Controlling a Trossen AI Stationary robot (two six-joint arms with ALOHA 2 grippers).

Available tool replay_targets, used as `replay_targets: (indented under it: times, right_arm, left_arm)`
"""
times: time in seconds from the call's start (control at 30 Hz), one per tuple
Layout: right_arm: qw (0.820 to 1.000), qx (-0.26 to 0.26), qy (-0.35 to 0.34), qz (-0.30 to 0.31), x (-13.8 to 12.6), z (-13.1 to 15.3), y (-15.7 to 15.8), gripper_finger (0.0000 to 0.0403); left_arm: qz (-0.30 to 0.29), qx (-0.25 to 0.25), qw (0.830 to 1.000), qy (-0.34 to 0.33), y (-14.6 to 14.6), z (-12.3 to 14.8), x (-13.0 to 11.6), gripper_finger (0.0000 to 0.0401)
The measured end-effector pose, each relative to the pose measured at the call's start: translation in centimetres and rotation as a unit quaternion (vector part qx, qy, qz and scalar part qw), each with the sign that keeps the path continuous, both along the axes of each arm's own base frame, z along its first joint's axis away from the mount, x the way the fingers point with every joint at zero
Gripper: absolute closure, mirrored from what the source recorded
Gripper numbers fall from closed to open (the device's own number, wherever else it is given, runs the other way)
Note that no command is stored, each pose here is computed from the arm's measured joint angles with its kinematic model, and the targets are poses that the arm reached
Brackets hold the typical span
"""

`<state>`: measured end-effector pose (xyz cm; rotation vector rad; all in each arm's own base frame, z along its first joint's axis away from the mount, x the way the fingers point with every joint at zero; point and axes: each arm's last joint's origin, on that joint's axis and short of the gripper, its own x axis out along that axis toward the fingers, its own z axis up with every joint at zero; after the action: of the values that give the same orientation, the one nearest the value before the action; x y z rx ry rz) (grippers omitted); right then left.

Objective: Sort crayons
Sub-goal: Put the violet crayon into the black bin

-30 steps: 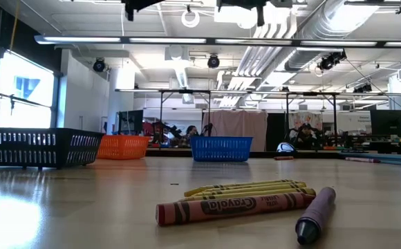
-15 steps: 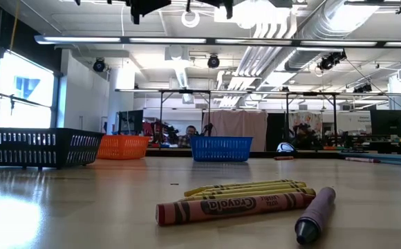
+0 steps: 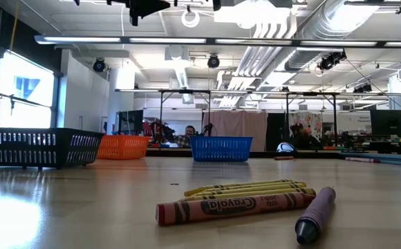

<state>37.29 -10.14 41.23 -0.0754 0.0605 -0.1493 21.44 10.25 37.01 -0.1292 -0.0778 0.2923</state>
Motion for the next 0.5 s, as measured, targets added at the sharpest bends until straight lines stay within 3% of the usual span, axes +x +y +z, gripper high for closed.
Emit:
replay_targets:
  times: [0.5]
  right_arm:
    - [1.0,-0.007,-0.012,0.004,0.86,-0.42,0.16,0.0394]
  left_arm:
    - [-0.018,-0.027,0.999,0.012,0.3,-0.88,0.99,0.0184]
